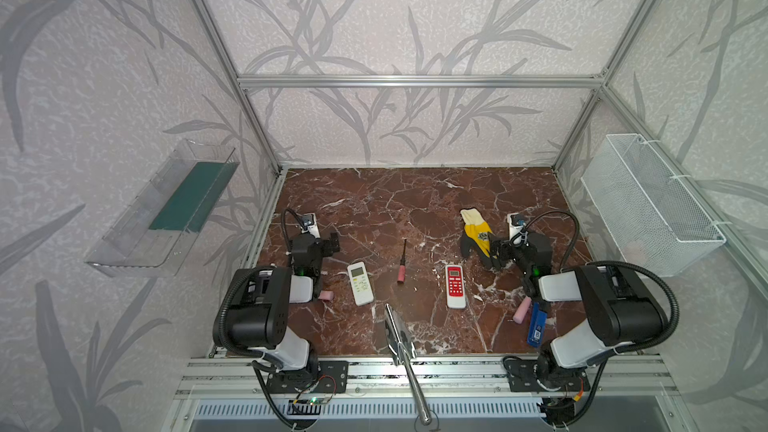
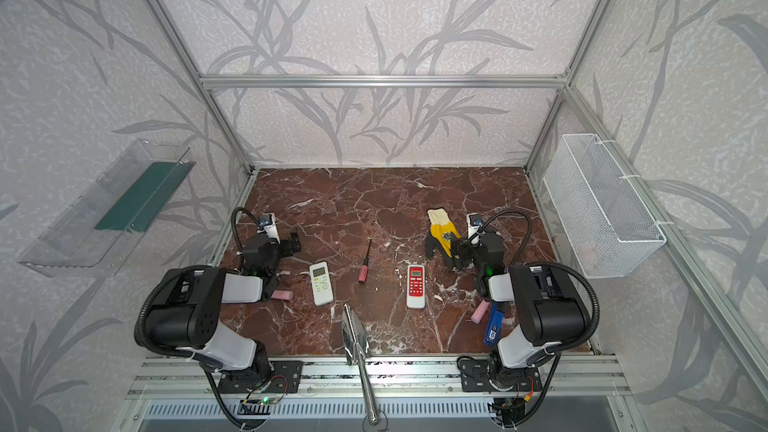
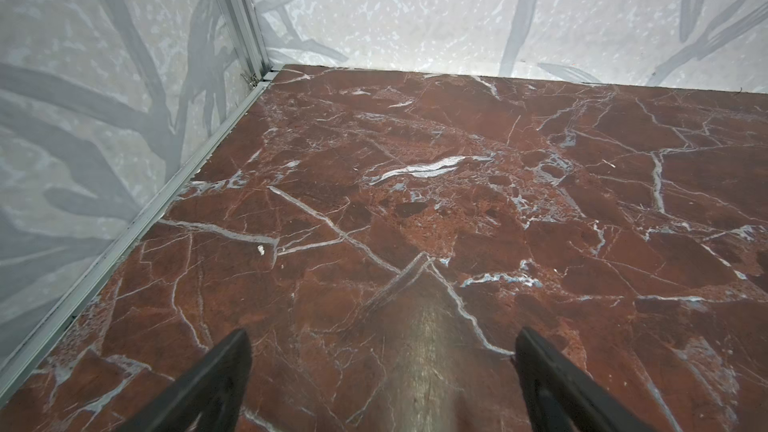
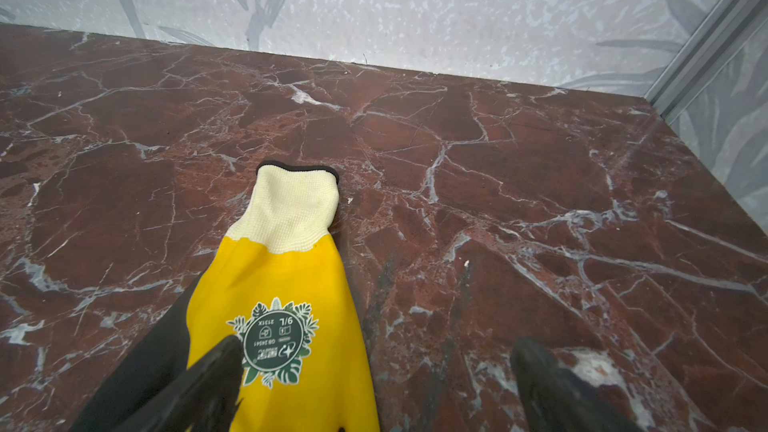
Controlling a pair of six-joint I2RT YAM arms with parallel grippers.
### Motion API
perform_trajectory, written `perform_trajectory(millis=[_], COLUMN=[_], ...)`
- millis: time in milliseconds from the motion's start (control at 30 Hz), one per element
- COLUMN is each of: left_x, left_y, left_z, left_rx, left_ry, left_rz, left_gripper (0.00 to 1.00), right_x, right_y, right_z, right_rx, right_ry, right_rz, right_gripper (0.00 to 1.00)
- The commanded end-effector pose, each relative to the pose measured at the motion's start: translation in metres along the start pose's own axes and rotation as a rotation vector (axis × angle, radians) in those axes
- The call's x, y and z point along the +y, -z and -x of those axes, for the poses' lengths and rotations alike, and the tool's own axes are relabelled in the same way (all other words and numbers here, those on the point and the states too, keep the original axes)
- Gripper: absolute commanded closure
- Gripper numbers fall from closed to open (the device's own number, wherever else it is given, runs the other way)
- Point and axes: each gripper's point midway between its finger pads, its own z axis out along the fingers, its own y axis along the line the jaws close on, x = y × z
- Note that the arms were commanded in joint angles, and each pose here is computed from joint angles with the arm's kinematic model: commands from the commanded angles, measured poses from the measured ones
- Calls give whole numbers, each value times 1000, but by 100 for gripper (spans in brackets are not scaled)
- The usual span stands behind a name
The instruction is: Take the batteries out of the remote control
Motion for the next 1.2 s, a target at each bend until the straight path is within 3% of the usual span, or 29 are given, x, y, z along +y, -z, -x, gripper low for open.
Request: perform_trajectory(millis=[0, 867, 967, 1167], left_x=[-1, -1, 8, 22], left_y=[-3, -3, 3, 7], left_z=[8, 9, 18, 36], left_rx=[-19, -21, -35, 130], left_ry=[-12, -11, 13, 68], left_rz=[-5, -4, 51, 146], left_gripper=[1, 1, 1, 1], right_x=[0, 1, 3, 2], right_y=[-2, -2, 2, 12], right_z=[12, 12, 17, 34], right_rx=[-32, -34, -46, -28], right_ry=[11, 13, 20, 10], right_rz=[3, 5, 14, 12], right_gripper=[1, 1, 1, 1])
